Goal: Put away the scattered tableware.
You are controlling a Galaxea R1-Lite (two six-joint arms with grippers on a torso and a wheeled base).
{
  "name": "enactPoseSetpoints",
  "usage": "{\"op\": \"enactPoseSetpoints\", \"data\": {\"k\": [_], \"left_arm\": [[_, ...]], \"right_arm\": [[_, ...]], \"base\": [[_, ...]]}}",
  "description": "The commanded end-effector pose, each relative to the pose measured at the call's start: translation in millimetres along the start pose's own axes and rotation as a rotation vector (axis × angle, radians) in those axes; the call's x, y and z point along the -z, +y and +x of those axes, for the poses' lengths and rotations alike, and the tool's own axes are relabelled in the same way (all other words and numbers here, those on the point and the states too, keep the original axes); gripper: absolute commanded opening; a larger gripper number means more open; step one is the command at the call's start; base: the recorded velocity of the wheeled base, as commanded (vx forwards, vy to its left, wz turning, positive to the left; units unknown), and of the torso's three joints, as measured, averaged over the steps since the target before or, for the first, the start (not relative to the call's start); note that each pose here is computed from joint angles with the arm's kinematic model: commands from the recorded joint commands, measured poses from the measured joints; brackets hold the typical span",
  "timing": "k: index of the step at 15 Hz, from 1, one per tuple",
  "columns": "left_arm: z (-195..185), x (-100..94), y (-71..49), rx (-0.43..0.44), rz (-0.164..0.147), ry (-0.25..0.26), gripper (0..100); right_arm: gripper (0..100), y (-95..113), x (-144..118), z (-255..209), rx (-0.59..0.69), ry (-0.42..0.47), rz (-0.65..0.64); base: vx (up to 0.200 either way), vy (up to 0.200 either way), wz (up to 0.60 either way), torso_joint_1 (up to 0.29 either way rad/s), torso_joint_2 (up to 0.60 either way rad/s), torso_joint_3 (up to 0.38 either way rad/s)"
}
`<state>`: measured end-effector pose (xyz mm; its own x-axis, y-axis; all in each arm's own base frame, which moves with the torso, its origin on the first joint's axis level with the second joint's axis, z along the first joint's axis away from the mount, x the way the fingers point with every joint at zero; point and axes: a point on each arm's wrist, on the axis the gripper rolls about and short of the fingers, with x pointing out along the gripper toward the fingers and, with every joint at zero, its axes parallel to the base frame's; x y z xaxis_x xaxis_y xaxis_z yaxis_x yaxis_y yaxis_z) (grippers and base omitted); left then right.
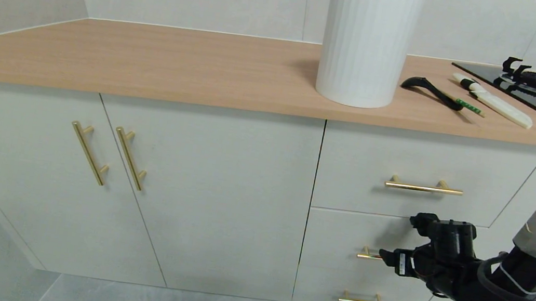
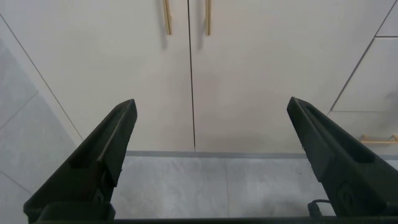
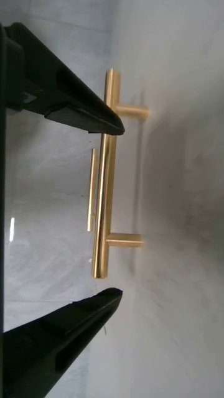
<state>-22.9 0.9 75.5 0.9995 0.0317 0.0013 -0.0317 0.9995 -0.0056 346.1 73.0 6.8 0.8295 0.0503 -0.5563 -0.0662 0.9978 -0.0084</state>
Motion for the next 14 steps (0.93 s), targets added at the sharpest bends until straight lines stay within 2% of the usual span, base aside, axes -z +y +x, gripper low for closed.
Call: {"op": "enactPoseSetpoints", "data": {"k": [1, 6, 14], "left_arm": [[0.1, 0.0, 0.0, -0.001, -0.001, 0.001, 100], [0.1, 0.0, 0.0, -0.001, -0.001, 0.001, 100], [0.1, 0.0, 0.0, -0.001, -0.001, 0.001, 100]], "right_arm": [[100, -0.7, 7.2, 11.1, 0.004, 0.012, 0.002], [100, 0.2, 14.1, 26.4, 0.025, -0.035, 0.005], [100, -0.9, 24.2, 26.5, 0.044, 0.006, -0.008]], "base": [[0.000, 0.000, 0.00, 0.000, 0.00, 0.000], [0.000, 0.000, 0.00, 0.000, 0.00, 0.000], [0.000, 0.000, 0.00, 0.000, 0.00, 0.000]]}}
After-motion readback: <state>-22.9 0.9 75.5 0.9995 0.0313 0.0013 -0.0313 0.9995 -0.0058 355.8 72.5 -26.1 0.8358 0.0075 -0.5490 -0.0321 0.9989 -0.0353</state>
